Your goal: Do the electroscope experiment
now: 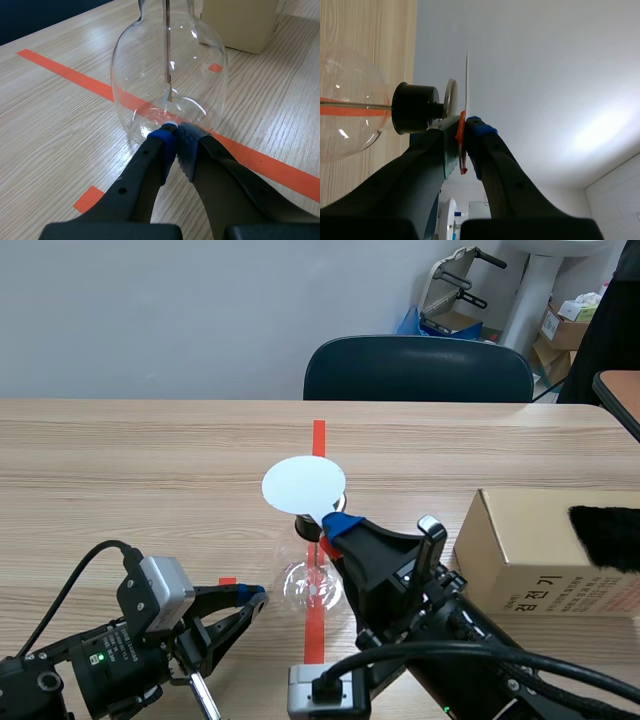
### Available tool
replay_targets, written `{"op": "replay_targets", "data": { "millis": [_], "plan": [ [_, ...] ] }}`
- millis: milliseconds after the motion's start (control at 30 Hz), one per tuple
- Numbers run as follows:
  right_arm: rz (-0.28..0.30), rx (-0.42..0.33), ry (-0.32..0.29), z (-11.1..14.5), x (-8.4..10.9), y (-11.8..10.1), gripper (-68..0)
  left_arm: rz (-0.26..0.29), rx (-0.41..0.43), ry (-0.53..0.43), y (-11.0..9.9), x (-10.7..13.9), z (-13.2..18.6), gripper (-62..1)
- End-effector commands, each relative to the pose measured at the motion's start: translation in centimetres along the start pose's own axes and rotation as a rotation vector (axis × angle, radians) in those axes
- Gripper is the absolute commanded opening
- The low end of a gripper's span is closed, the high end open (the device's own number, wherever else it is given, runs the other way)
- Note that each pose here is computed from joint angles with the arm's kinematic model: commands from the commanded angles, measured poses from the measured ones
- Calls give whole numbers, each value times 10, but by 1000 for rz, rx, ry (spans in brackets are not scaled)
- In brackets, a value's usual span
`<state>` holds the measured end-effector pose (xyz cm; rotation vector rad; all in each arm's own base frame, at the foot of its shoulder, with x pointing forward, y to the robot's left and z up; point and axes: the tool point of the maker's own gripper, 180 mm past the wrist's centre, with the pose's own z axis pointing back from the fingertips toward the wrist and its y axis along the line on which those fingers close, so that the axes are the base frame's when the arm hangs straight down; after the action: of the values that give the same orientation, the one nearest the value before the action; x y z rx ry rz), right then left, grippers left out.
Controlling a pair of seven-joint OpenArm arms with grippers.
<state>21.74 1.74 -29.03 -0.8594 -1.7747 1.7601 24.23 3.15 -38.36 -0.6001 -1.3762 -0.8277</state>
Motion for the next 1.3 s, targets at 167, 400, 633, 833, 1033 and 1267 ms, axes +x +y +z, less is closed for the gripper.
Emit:
{"op": "replay_targets", "data": {
  "millis": [167,400,633,833,1033,1267],
  "plan": [
    [20,-19,5,-1,-5,-6,-660,1,5,-35,2,9,-2,-578],
    [20,-19,35,-1,-11,-6,-660,1,5,-35,2,9,-2,-578],
    [18,-21,191,2,-38,-6,-660,1,5,-35,2,9,-2,-578],
    [16,-23,434,16,-80,-7,-660,1,5,-35,2,9,-2,-578],
    [13,-25,646,35,-112,-7,-660,1,5,-35,2,9,-2,-578],
    [12,-25,761,49,-128,-7,-660,1,5,-35,2,9,-2,-578]
  ]
}}
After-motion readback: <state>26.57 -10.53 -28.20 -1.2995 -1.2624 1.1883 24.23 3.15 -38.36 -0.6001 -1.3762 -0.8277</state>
